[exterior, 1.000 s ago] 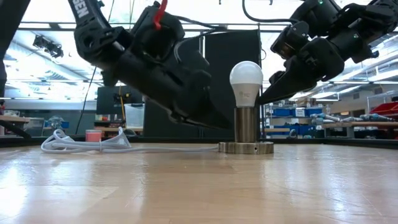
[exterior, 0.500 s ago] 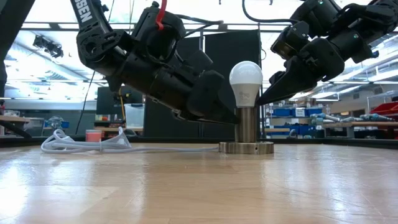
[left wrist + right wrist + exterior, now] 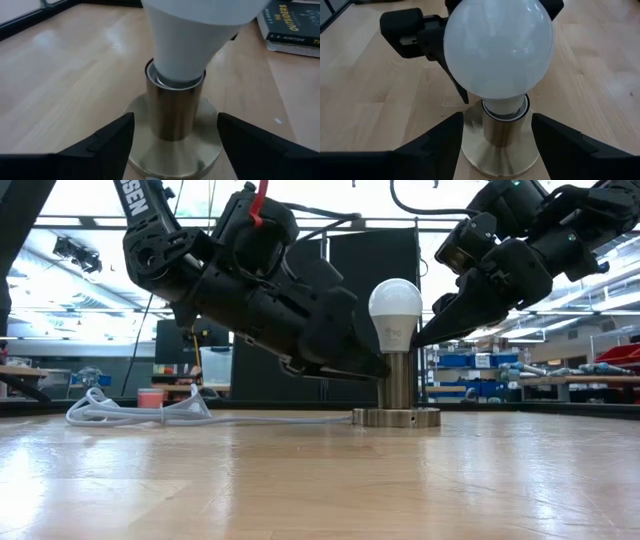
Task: Screw lightbulb
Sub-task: Insert the white lightbulb into the silver lamp
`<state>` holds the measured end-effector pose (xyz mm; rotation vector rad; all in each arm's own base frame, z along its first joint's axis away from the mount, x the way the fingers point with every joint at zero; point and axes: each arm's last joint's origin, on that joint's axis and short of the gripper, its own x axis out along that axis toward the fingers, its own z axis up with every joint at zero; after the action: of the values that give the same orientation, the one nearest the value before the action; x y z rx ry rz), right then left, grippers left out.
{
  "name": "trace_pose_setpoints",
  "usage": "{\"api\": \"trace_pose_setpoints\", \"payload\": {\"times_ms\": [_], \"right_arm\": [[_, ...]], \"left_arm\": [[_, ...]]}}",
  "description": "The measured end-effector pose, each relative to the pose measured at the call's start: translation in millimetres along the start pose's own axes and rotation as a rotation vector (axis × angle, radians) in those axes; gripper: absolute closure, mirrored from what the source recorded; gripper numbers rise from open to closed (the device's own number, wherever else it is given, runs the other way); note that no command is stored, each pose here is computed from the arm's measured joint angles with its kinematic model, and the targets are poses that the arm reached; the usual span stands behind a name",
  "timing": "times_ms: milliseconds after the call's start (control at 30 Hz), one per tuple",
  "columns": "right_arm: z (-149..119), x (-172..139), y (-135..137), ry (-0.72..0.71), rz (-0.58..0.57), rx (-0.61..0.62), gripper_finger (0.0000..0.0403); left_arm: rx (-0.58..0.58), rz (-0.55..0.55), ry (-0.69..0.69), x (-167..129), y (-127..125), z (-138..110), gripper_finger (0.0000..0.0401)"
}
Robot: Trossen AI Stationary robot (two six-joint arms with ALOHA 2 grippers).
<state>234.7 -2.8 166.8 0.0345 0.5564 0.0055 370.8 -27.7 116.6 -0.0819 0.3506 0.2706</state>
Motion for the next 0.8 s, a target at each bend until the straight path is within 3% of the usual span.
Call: {"api": "trace_pose_setpoints", "payload": {"times_ms": [200, 533, 800], "right_arm": [[1, 0, 0, -0.010, 0.000, 0.000, 0.0156], [1, 0, 0, -0.016, 0.007, 0.007, 0.0156], [1, 0, 0, -0.013, 0.010, 0.007, 0.0156]], "left_arm": [[-0.006, 0.001, -0.014, 1, 0, 0, 0.0102], [0.003, -0.005, -0.024, 29, -10, -4, 0.0101], [0.029, 0.001, -0.038, 30, -10, -1, 0.0109]]}}
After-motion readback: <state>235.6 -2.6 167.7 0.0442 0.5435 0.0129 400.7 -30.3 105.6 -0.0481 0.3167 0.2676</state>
